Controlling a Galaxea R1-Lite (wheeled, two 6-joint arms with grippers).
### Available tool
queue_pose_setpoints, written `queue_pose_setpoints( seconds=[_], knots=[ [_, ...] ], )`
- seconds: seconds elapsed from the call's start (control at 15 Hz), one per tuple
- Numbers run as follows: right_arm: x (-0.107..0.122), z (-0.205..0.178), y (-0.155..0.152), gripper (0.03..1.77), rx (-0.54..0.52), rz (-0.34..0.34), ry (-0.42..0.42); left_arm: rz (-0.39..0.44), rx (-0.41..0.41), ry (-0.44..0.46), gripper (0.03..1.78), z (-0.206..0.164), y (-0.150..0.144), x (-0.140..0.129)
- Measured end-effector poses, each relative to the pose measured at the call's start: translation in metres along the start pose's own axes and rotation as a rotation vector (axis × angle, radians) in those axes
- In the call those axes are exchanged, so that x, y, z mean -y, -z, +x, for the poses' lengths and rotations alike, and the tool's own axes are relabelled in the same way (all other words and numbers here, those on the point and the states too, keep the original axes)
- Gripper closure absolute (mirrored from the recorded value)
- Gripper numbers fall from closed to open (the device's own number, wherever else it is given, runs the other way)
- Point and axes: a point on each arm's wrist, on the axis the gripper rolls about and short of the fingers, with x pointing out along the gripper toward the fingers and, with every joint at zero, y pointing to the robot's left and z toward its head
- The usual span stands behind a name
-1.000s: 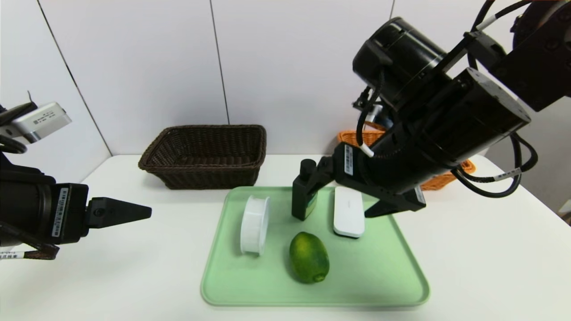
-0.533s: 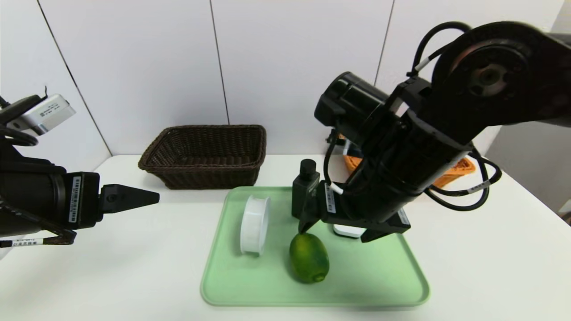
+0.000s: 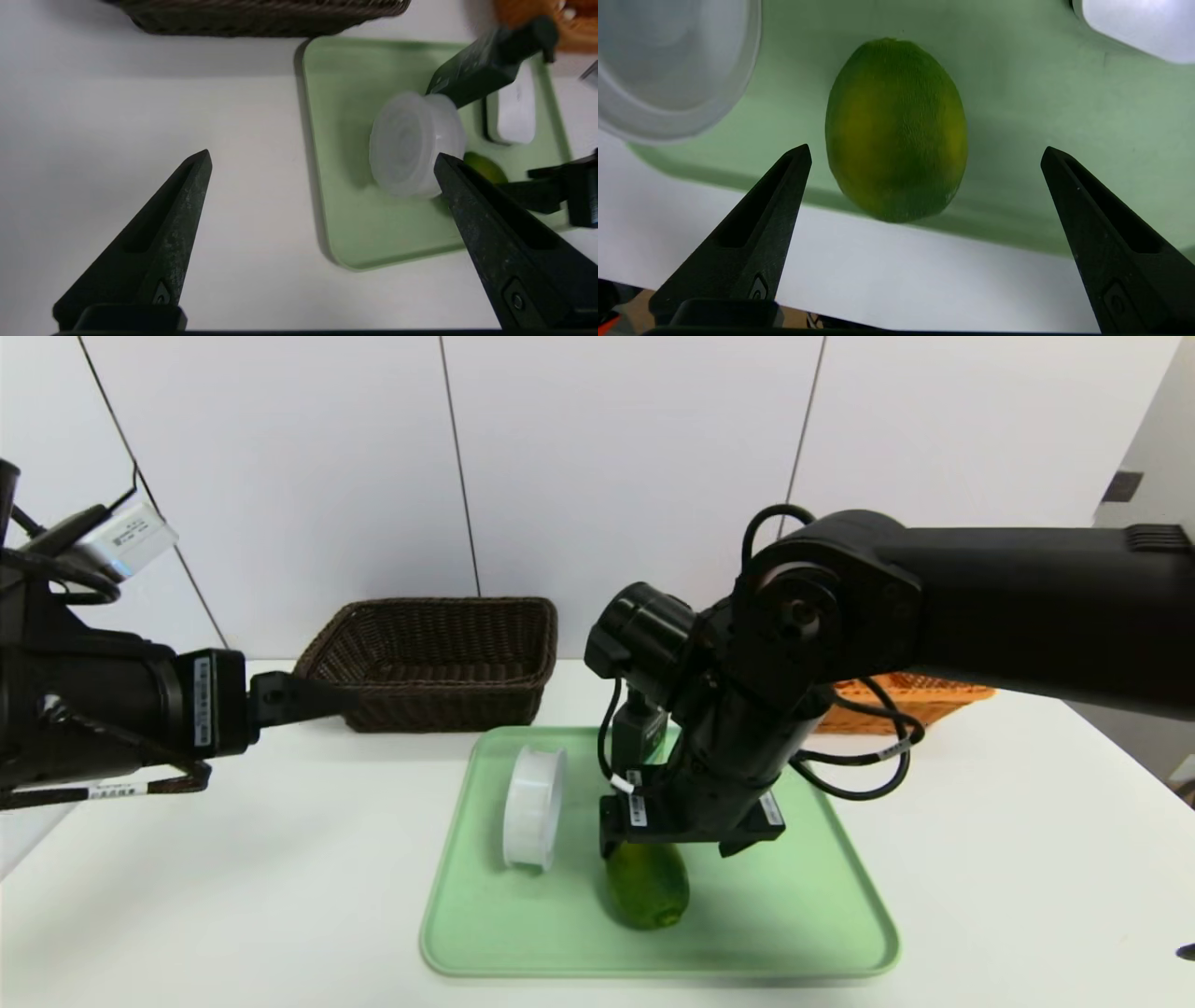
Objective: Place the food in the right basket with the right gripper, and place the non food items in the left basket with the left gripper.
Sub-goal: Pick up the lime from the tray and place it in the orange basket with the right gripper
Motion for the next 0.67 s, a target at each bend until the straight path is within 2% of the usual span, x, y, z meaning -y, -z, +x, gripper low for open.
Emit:
queue_pose_setpoints(
  seconds=[0.07, 0.2, 0.47, 0.67],
  knots=[
    [-0.001, 0.004, 0.000, 0.10, -0.005, -0.005, 0.008, -0.021, 0.005, 0.009, 0.12, 0.002, -0.001, 0.001],
    [-0.002, 0.012, -0.001, 0.10, -0.016, -0.009, 0.020, -0.015, -0.046, -0.010, 0.12, 0.005, 0.003, -0.001],
    [-0.004, 0.025, -0.003, 0.10, -0.034, -0.026, 0.036, 0.046, -0.080, -0.029, 0.12, 0.007, 0.006, -0.002],
    [-0.006, 0.032, -0.004, 0.10, -0.043, -0.030, 0.044, 0.102, -0.070, -0.037, 0.12, 0.007, 0.005, -0.002]
  ],
)
